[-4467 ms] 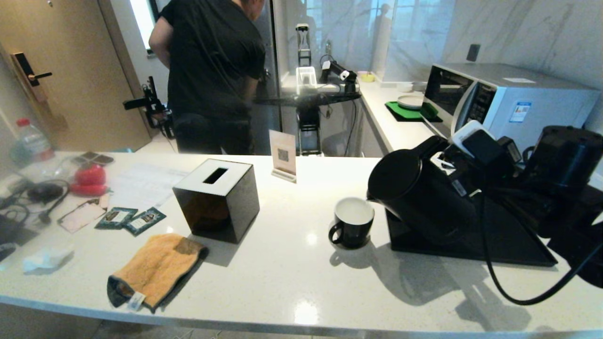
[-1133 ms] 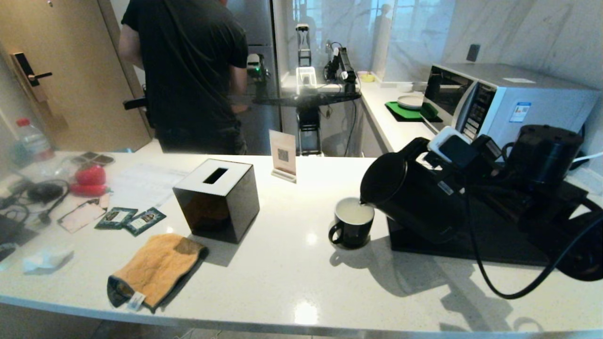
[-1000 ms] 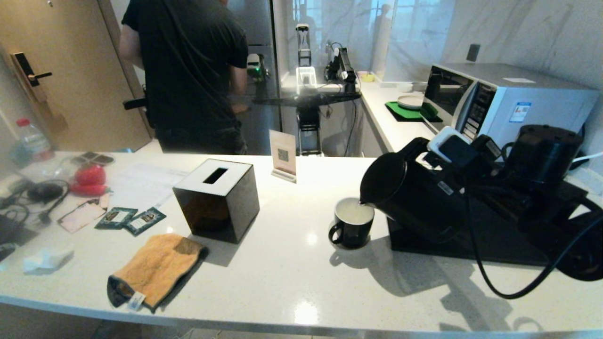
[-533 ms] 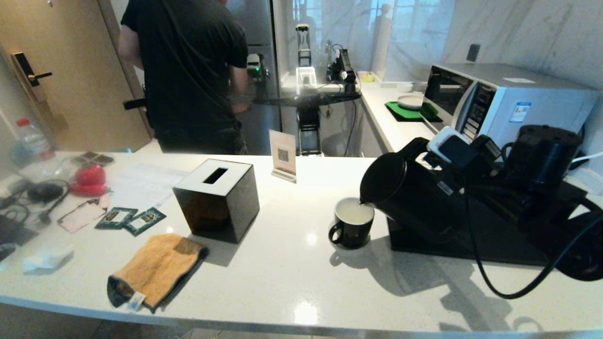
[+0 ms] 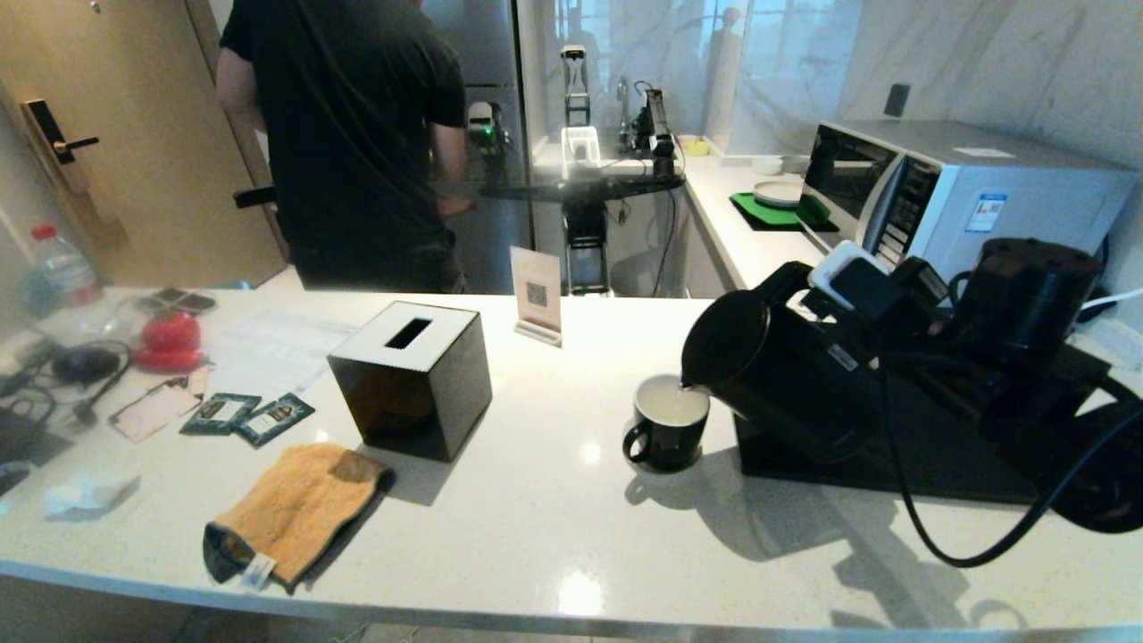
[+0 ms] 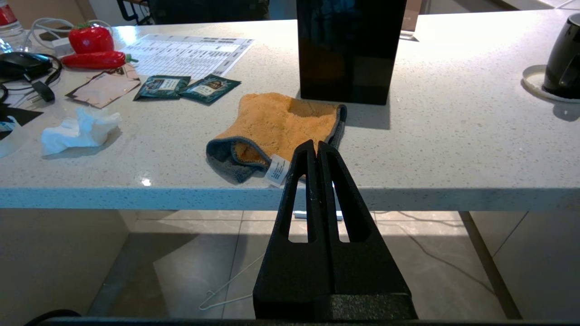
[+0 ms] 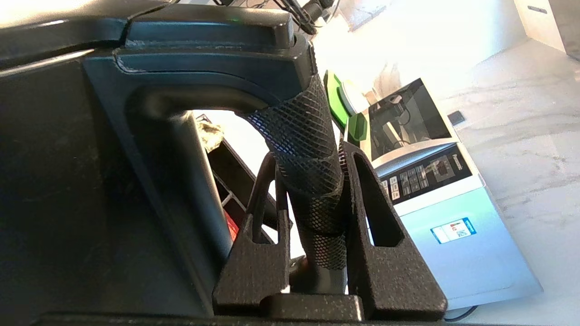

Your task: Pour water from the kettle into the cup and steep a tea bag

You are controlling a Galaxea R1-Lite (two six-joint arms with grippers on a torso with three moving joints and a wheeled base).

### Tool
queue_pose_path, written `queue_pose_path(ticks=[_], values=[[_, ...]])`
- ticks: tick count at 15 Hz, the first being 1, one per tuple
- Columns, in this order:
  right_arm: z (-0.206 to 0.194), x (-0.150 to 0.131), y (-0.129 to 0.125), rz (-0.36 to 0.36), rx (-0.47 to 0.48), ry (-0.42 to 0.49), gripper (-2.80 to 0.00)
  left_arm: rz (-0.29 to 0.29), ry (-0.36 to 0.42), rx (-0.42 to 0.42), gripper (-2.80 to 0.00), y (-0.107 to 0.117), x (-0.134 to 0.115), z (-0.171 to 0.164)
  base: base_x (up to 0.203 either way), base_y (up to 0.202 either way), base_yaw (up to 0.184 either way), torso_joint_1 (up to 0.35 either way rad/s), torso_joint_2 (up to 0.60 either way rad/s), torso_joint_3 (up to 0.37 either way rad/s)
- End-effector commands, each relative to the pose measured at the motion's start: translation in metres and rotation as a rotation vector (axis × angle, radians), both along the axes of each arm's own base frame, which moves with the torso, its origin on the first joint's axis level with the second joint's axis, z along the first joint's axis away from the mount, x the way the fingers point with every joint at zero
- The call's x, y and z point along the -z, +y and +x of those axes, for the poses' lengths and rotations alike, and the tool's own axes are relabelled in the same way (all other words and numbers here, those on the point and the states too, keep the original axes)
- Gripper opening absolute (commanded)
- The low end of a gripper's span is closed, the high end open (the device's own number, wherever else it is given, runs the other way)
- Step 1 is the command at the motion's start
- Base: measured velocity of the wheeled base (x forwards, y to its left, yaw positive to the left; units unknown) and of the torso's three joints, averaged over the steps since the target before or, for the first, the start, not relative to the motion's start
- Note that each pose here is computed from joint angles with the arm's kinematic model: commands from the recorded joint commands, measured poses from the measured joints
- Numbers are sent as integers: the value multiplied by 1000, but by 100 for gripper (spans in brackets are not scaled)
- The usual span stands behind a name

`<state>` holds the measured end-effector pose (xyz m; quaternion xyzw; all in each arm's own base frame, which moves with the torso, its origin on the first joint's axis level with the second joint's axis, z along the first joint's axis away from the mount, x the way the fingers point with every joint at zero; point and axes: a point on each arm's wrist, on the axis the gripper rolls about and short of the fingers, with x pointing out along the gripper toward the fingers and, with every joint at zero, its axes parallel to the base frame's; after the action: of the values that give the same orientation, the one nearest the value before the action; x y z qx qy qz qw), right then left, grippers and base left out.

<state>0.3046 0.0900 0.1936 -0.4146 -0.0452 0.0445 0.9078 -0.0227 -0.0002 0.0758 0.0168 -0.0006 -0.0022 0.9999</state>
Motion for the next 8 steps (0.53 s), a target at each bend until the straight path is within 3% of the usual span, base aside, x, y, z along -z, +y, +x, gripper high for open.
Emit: queue_pose_path(ticks=[1, 8], values=[[0, -1, 0, 1, 2, -8, -280, 0, 1, 0, -280, 0, 0, 0, 0, 0, 0, 0, 0, 0], [-1, -4, -1, 51, 15, -23, -280, 0, 1, 0, -280, 0, 0, 0, 0, 0, 0, 0, 0, 0]])
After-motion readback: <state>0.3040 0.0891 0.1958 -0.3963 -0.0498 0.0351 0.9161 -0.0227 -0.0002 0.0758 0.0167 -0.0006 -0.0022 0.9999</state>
